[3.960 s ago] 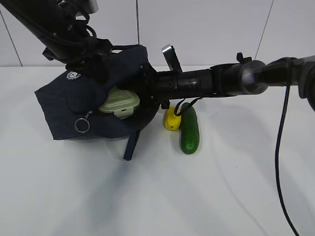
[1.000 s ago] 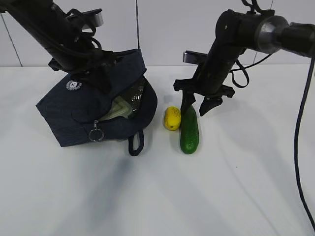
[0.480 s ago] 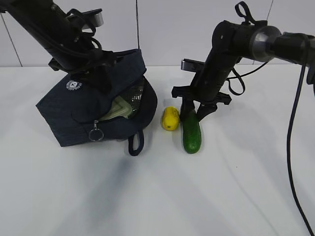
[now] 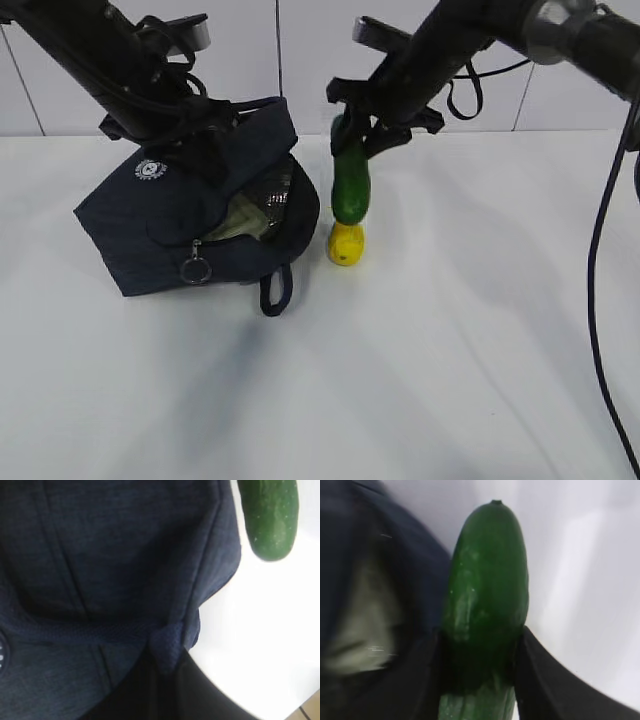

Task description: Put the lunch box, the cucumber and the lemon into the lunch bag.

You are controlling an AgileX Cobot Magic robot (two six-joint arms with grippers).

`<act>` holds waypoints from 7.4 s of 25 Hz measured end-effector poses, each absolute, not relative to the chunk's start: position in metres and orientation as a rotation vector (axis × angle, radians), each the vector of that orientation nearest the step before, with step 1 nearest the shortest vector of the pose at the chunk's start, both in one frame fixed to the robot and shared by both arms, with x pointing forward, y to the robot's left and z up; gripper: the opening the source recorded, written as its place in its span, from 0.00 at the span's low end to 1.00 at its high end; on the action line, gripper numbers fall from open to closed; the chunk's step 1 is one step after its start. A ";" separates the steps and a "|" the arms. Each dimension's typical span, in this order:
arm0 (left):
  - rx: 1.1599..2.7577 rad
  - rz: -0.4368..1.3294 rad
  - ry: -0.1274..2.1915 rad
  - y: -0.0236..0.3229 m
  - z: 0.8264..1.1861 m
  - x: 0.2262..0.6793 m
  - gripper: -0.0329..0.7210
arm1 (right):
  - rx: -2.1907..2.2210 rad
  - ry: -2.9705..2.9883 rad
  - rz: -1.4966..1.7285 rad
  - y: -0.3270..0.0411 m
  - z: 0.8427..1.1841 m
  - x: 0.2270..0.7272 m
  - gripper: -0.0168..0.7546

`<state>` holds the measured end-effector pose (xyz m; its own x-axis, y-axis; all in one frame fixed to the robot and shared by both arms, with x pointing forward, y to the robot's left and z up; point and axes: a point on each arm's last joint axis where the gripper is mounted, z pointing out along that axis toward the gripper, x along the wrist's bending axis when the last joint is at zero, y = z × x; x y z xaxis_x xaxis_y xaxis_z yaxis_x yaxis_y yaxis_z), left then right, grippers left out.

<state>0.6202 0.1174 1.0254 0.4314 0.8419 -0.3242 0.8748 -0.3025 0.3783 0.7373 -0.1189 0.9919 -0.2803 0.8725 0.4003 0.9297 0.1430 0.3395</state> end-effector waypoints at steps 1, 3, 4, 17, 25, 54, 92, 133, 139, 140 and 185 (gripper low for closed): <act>2.185 -0.081 1.441 0.117 1.027 0.621 0.04 | -1.787 -2.274 -0.864 -0.116 0.999 0.737 0.39; 2.163 -0.052 1.423 0.116 1.035 0.625 0.04 | -1.704 -2.226 -0.943 -0.109 1.006 0.735 0.39; 2.153 -0.038 1.411 0.115 1.040 0.627 0.04 | -1.668 -2.205 -0.971 -0.106 1.008 0.734 0.39; 2.136 0.005 1.357 0.113 1.066 0.632 0.04 | -1.381 -1.783 -1.120 -0.074 0.948 0.740 0.39; 2.143 0.001 1.357 0.113 1.066 0.631 0.04 | -1.358 -1.646 -1.286 -0.069 0.947 0.749 0.39; 2.142 0.005 1.371 0.114 1.065 0.631 0.04 | -1.349 -1.726 -1.296 -0.093 0.957 0.756 0.70; 2.145 0.066 1.375 0.120 1.065 0.636 0.04 | -1.637 -2.637 -1.570 -0.123 1.239 0.642 0.57; 2.146 0.067 1.374 0.120 1.065 0.636 0.04 | -1.685 -2.583 -1.247 -0.183 1.134 0.473 0.55; 2.146 0.067 1.374 0.120 1.065 0.636 0.04 | -1.741 -2.434 -1.124 -0.175 1.085 0.483 0.55; 2.146 0.067 1.374 0.120 1.065 0.636 0.04 | -1.747 -2.421 -1.125 -0.172 1.081 0.487 0.55; 2.144 0.063 1.374 0.120 1.066 0.636 0.04 | -1.959 -2.210 -1.085 -0.117 0.937 0.640 0.73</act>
<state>0.6358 0.1199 1.0656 0.4666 0.8441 -0.2641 0.8164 -0.2962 0.4957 0.6396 -0.1174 0.9369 -0.2249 0.8762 0.4261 0.8731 -0.0129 0.4874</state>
